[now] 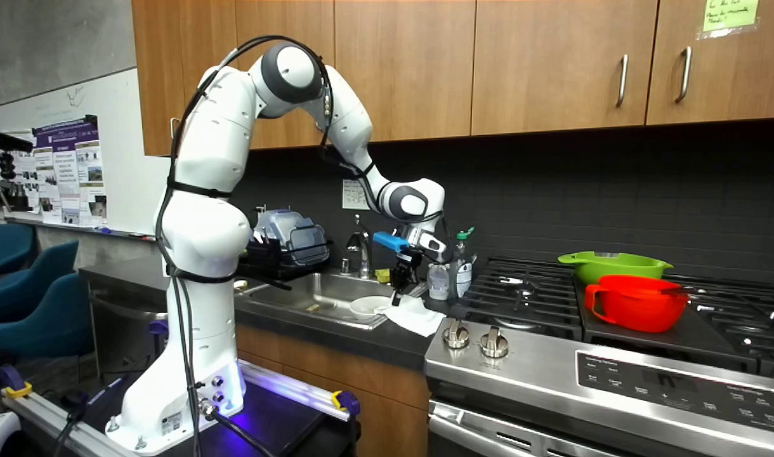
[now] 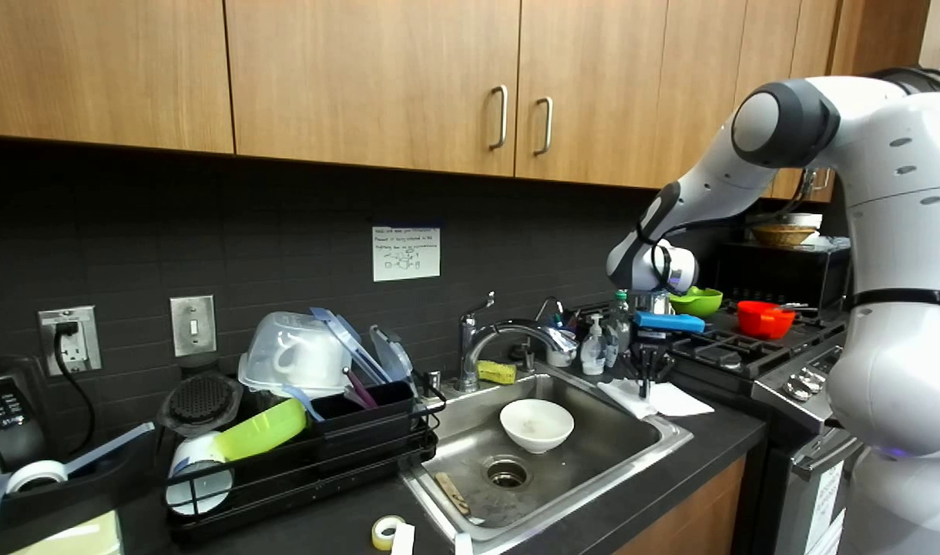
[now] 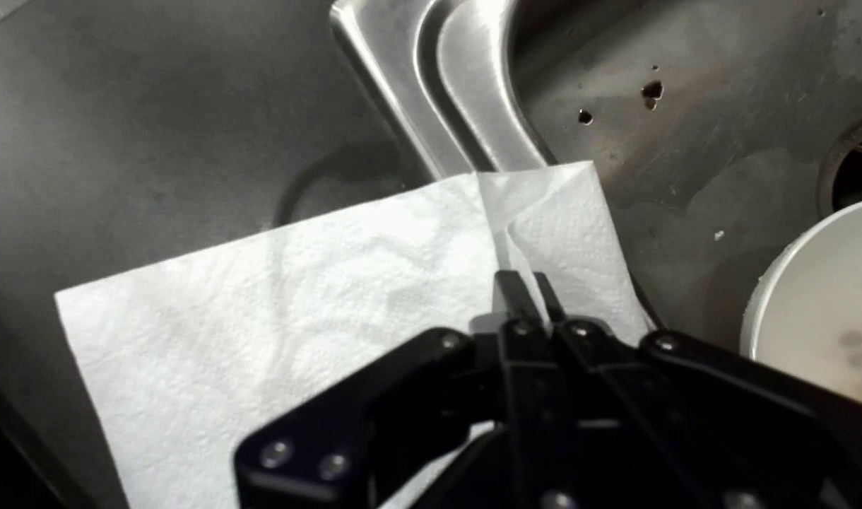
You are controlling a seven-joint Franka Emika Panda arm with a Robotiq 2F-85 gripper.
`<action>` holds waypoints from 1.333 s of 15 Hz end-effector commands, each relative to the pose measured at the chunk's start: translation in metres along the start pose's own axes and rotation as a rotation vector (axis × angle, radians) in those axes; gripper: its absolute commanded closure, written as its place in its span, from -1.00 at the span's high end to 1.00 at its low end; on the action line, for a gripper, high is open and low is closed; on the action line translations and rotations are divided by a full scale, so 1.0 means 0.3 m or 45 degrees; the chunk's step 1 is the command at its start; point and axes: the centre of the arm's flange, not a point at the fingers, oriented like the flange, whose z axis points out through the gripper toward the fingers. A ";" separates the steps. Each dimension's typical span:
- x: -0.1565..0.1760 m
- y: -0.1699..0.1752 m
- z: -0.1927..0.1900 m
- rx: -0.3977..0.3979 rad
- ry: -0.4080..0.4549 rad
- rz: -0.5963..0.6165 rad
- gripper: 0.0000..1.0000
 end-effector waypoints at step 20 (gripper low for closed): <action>-0.260 -0.386 -0.496 -0.250 0.266 -0.020 -1.00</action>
